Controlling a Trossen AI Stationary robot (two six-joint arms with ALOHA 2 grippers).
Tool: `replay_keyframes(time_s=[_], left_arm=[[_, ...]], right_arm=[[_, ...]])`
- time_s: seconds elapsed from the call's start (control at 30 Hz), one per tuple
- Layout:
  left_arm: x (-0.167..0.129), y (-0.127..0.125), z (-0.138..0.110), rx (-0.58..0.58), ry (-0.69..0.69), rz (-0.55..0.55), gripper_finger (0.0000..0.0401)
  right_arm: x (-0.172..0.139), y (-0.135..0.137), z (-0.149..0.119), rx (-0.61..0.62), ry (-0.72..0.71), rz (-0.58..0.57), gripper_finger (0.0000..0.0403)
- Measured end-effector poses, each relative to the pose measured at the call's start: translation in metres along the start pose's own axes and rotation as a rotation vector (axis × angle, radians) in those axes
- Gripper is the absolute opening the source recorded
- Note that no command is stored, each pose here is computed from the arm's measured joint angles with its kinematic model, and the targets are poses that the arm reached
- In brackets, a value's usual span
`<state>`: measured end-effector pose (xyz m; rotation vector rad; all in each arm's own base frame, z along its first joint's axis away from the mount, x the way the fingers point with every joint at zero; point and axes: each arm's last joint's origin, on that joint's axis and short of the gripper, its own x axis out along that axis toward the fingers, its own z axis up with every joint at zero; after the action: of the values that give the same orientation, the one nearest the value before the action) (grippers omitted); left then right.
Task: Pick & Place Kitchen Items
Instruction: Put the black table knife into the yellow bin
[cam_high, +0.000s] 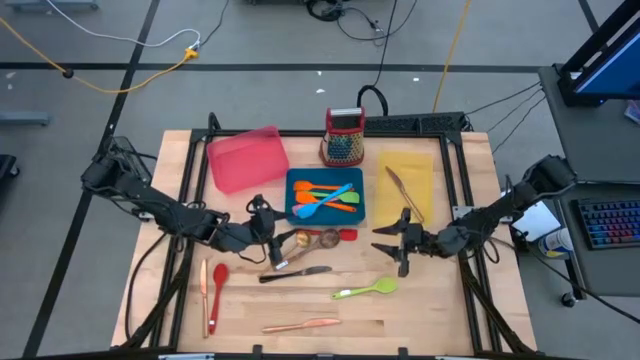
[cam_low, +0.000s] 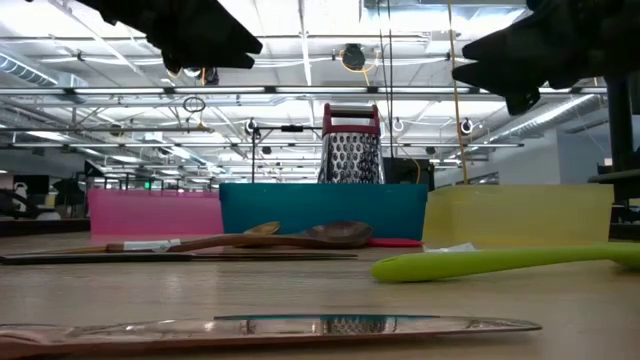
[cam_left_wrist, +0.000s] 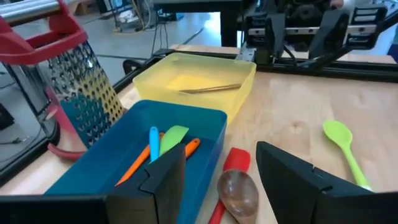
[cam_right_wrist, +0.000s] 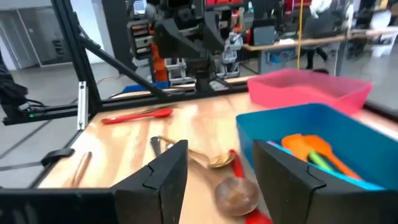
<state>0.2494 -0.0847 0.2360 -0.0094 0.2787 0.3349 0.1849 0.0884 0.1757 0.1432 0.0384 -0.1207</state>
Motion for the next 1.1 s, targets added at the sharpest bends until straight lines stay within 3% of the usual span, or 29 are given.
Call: replay_keyframes(time_s=[0.3, 0.6, 0.8, 1.1], left_arm=[[0.003, 0.006, -0.004, 0.092, 0.041, 0.039, 0.0202], [0.010, 0.015, -0.002, 0.089, 0.037, 0.074, 0.0202], [0.012, 0.016, -0.002, 0.049, 0.056, -0.008, 0.0202], [0.014, 0.014, -0.003, 0.002, 0.101, -0.191, 0.0202]], right_arm=[[0.020, 0.017, -0.002, -0.007, 0.039, 0.048, 0.0171], [0.030, 0.023, -0.011, -0.023, 0.075, 0.039, 0.0171], [0.032, 0.029, -0.019, -0.019, 0.092, 0.144, 0.0171], [0.025, 0.042, -0.027, -0.021, 0.099, 0.208, 0.0171]])
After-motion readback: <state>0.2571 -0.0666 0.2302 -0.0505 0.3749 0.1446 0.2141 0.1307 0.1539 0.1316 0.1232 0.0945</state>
